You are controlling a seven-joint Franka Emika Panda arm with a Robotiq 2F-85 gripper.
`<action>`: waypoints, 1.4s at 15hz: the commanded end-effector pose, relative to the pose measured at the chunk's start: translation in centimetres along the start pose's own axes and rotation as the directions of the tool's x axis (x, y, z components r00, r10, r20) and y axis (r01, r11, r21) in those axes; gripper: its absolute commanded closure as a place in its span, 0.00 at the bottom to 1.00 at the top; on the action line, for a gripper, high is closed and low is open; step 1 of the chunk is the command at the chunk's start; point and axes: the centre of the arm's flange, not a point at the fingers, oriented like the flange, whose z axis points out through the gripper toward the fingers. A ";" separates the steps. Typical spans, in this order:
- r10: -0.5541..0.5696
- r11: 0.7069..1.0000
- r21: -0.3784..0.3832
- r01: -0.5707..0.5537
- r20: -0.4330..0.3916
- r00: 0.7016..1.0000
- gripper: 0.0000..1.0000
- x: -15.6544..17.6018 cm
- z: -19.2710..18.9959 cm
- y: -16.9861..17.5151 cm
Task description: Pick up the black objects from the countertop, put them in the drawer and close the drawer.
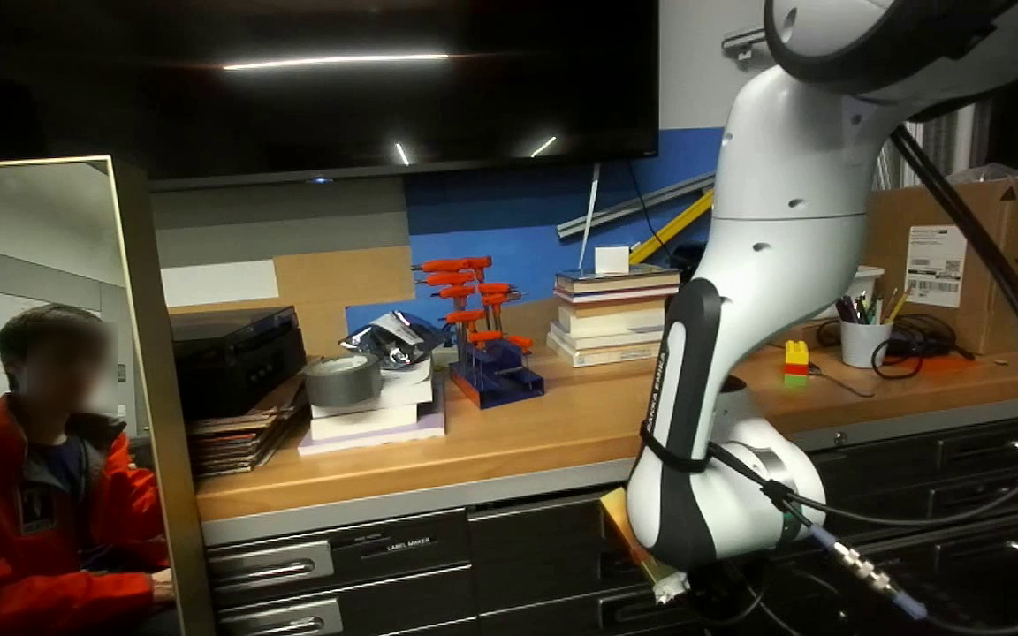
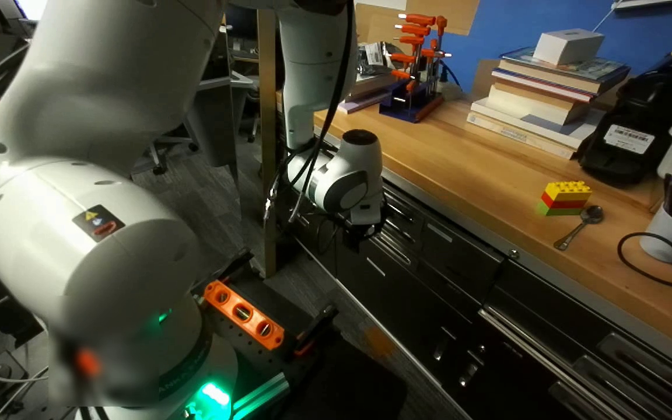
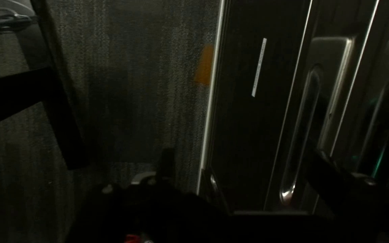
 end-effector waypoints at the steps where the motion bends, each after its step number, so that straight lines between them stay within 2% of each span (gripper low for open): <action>1: -0.038 0.994 0.102 0.038 -0.004 0.999 0.00 0.2 1.0 -3.6; 4: -0.090 0.990 0.111 0.091 -0.019 0.996 0.00 0.0 0.7 -5.8; 8: -0.143 0.987 0.073 0.144 -0.023 0.989 0.00 -0.3 1.1 -6.5; 10: -0.169 0.986 -0.003 0.169 -0.025 0.985 0.00 -0.2 0.2 -6.4; 11: -0.166 0.984 -0.078 0.163 -0.034 0.986 0.00 0.0 -0.9 -5.7; 13: -0.104 0.977 -0.193 0.086 -0.088 0.991 0.00 0.3 -3.4 -4.3; 15: -0.055 0.963 -0.268 0.013 -0.150 0.987 0.00 0.5 -6.4 -3.5; 21: -0.003 0.906 -0.410 -0.109 -0.264 0.964 0.00 0.8 -14.3 -0.8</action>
